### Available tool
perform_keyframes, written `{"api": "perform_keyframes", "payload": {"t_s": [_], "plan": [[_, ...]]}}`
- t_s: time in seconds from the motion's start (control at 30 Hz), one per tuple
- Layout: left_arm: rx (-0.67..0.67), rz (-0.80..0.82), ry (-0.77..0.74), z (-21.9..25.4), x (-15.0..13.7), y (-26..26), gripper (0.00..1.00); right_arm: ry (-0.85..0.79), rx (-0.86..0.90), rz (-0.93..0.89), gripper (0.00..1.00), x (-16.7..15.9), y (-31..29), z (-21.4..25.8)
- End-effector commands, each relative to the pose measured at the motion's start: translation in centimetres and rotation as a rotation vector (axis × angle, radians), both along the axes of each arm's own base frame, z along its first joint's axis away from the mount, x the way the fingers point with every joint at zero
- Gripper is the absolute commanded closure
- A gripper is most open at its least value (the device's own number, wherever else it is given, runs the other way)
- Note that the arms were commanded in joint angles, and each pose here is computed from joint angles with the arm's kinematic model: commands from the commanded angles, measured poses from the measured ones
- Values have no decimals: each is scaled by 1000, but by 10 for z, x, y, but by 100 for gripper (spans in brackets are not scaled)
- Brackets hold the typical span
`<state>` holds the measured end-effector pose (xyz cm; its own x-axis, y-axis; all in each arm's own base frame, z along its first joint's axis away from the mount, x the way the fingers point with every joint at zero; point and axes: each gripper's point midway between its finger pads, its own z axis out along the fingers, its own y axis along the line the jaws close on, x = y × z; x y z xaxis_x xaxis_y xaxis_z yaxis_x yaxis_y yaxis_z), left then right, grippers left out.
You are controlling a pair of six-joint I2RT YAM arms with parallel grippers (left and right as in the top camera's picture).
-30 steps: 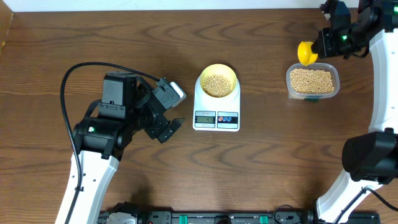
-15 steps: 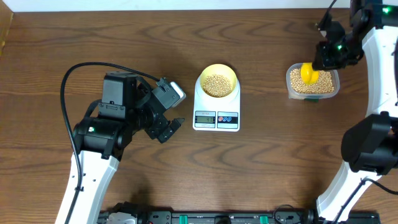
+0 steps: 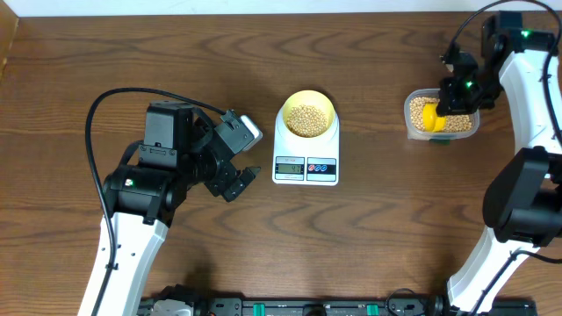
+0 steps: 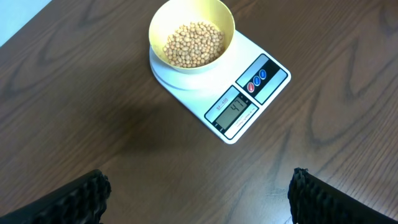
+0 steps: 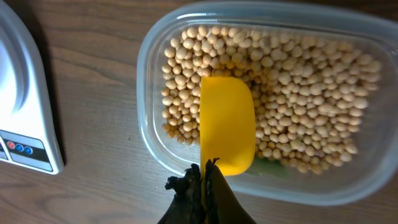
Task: Scoop item into bowl and weigh 50g on scale
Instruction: 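Move the yellow scoop right to the soybean tub with the right gripper, then dip the scoop into the soybeans and lift a small scoopful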
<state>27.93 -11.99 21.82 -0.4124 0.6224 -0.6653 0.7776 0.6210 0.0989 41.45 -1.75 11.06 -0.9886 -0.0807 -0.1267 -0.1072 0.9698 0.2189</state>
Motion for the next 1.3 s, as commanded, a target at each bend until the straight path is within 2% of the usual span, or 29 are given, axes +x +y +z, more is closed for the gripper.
{"api": "perform_keyframes", "payload": {"t_s": [0.0,0.37,0.73,1.27], "plan": [[-5,-5,-3,0,-2,1,6,28,55,-27,99,-5,6,-12],[-5,-5,-3,0,-2,1,6,-23,240,-108,99,5,6,6],[-5,-5,-3,0,-2,1,6,-77,381,-259,99,6,-41,20],[-5,-5,-3,0,-2,1,6,-180,689,-175,99,18,-1,61]]}}
